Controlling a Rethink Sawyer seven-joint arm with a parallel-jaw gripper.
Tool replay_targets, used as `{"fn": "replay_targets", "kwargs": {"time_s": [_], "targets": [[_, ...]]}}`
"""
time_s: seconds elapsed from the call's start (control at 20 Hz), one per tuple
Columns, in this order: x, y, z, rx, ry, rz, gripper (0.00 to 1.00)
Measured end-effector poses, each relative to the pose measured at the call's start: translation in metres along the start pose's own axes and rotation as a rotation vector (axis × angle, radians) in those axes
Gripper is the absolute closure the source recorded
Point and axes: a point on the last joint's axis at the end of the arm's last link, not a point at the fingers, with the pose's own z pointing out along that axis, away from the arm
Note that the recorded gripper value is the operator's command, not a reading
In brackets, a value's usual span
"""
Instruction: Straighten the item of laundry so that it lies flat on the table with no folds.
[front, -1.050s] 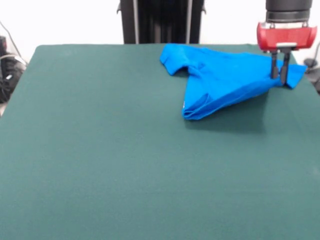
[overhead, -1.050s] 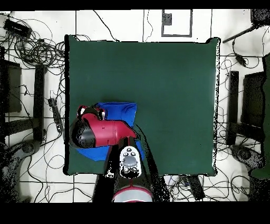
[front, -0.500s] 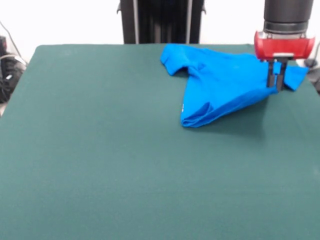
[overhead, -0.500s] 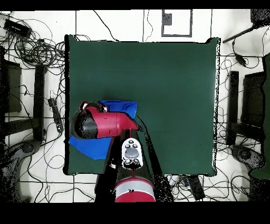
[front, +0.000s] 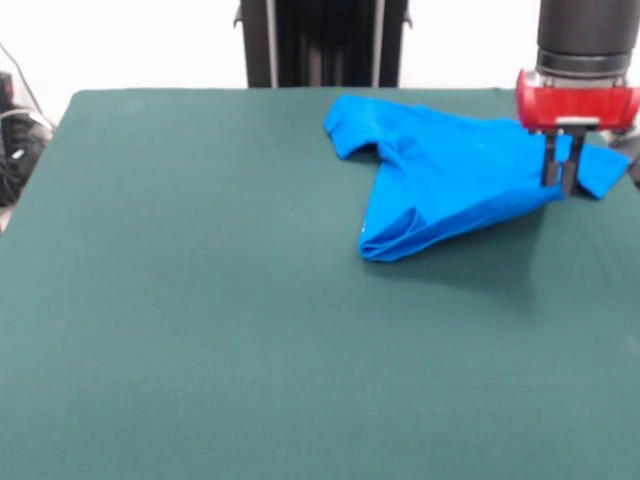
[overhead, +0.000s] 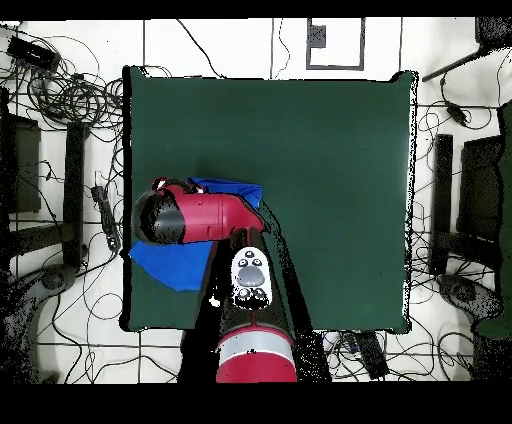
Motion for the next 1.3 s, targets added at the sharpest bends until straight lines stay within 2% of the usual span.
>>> {"fn": "replay_targets", "kwargs": {"time_s": [0.4,0.7,0.75,1.3], "targets": [[-0.024,0.016,-0.002,-0.014,-0.051,-0.013,1.0],[-0.036,0.019,-0.004,-0.019,-0.073,-0.013,1.0],[-0.04,0.017,-0.006,-0.02,-0.08,-0.01,0.0],[-0.047,0.01,-0.008,-0.015,-0.081,0.001,0.0]]}}
